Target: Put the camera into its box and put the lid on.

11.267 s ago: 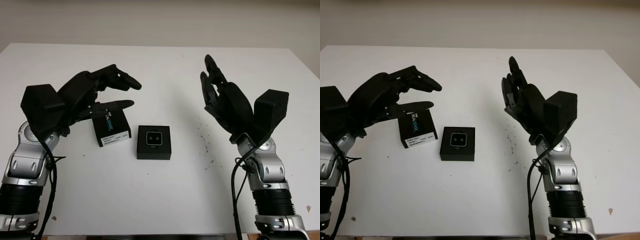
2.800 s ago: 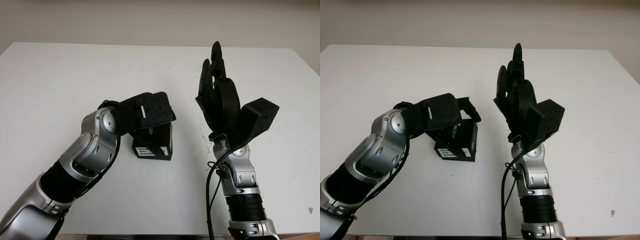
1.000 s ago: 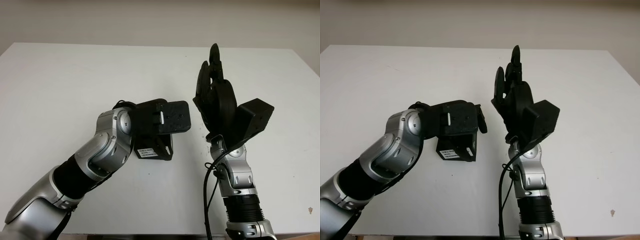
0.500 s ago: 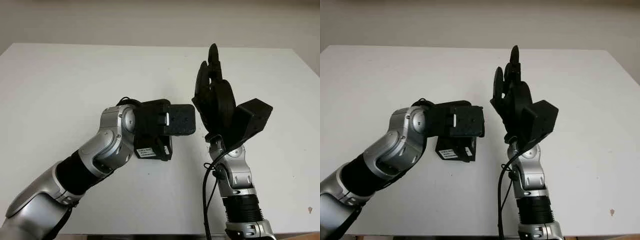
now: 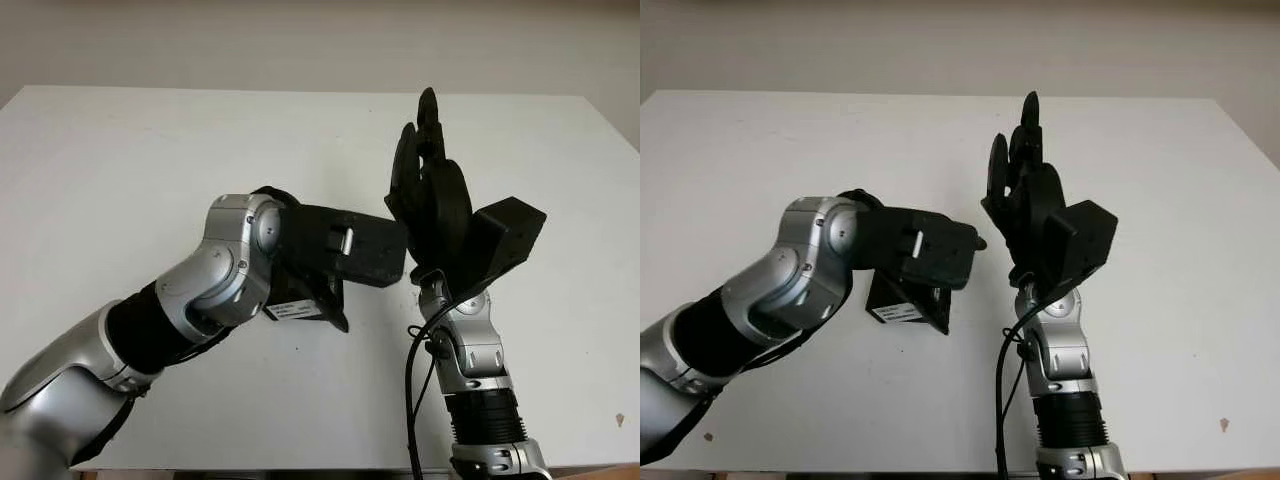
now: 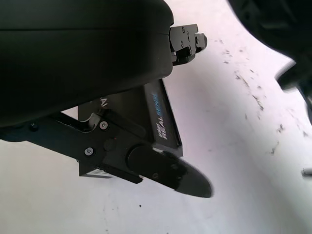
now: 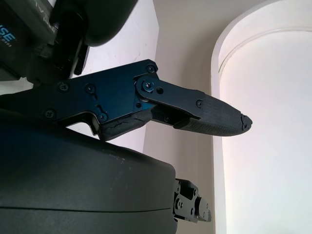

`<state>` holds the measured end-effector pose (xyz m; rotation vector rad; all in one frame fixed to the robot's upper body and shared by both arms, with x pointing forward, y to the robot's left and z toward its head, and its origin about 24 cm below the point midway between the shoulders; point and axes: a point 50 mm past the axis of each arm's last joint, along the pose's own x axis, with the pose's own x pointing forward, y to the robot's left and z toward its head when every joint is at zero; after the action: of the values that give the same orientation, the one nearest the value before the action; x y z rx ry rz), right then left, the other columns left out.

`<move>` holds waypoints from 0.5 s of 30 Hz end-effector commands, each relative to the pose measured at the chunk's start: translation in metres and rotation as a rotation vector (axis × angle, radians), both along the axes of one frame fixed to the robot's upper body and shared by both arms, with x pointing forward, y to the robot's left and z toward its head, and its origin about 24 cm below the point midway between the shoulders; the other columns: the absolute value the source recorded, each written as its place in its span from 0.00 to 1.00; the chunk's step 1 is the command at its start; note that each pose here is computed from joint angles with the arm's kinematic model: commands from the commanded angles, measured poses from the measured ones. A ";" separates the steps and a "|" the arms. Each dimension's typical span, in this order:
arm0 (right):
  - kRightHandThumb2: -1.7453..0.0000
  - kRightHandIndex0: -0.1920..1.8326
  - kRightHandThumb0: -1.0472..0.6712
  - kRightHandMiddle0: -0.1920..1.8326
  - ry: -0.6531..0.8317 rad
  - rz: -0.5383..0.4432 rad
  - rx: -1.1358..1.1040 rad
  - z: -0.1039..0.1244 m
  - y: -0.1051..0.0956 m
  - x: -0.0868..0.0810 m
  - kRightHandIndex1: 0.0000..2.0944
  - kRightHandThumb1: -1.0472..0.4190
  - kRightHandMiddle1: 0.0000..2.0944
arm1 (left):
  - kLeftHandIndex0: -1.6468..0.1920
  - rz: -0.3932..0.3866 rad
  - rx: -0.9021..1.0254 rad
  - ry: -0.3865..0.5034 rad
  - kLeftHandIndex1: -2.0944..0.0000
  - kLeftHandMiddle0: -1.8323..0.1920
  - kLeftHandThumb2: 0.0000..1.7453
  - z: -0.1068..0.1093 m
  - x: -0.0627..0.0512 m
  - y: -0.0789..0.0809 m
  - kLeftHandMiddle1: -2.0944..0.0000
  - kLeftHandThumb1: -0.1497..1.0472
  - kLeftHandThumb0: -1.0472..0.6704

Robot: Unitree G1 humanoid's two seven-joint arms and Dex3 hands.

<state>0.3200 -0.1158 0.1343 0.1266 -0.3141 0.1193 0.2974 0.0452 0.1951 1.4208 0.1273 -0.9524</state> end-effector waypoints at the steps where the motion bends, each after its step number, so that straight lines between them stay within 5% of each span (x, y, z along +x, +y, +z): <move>1: 0.60 0.00 0.17 0.00 -0.025 -0.005 0.002 0.005 0.000 0.001 0.00 0.00 0.00 | 1.00 -0.062 0.008 -0.039 1.00 1.00 0.07 0.008 -0.005 -0.007 1.00 0.99 0.08; 10: 0.61 0.00 0.17 0.00 -0.024 -0.009 -0.009 0.003 0.000 0.001 0.00 0.00 0.00 | 1.00 -0.173 -0.005 -0.038 1.00 1.00 0.15 0.027 -0.014 -0.014 1.00 1.00 0.04; 15: 0.60 0.00 0.17 0.00 -0.020 -0.012 -0.009 0.003 0.000 0.001 0.00 0.00 0.00 | 1.00 -0.255 -0.062 -0.134 1.00 1.00 0.17 0.044 -0.017 -0.006 1.00 1.00 0.03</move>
<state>0.3211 -0.1188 0.1346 0.1154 -0.3215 0.1015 0.2856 0.0397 0.2187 1.4706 -0.0610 -1.0937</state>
